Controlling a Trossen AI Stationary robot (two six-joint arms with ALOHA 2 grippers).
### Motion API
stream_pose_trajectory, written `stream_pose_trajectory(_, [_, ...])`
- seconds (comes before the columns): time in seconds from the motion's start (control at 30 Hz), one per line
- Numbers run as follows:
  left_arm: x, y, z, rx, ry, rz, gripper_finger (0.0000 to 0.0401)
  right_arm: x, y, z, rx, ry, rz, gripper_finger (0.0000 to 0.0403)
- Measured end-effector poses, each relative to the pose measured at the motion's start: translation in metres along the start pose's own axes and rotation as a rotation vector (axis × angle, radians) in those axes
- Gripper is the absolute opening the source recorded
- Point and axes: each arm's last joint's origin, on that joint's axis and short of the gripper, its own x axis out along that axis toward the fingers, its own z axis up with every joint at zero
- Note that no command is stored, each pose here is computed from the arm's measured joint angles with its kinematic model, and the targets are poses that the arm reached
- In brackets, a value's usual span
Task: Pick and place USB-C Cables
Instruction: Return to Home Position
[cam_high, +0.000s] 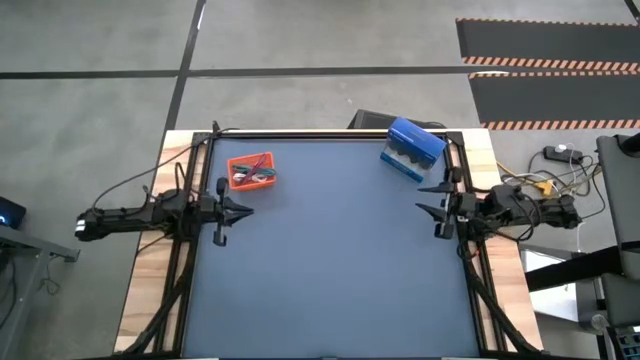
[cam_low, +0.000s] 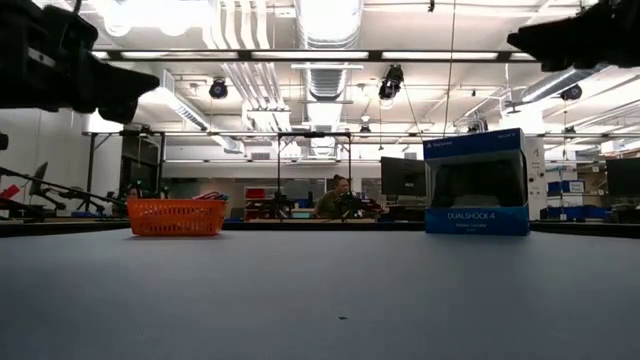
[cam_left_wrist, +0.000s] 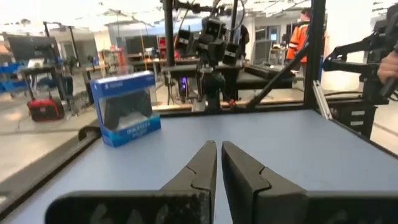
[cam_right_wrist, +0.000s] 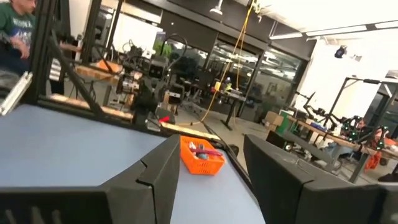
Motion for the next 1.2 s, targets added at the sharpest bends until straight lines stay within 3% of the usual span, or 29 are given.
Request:
stream_pose_trajectory(0.37, [0.002, 0.0, -0.006, -0.035, 0.038, 0.008, 0.001, 0.006, 0.014, -0.034, -0.005, -0.017, -0.007, 0.0105])
stream_pose_trajectory(0.63, [0.003, 0.0, -0.006, -0.04, 0.04, 0.02, 0.001, 0.008, 0.017, -0.04, 0.162, 0.042, 0.016, 0.0044])
stream_pose_trajectory(0.77, [0.003, 0.0, -0.007, -0.041, 0.051, 0.018, 0.001, 0.008, 0.018, -0.041, 0.26, 0.048, 0.011, 0.0034])
stream_pose_trajectory(1.2, [0.005, 0.0, -0.01, -0.042, 0.078, 0.018, 0.001, 0.008, 0.018, -0.042, 0.249, 0.065, 0.015, 0.0034])
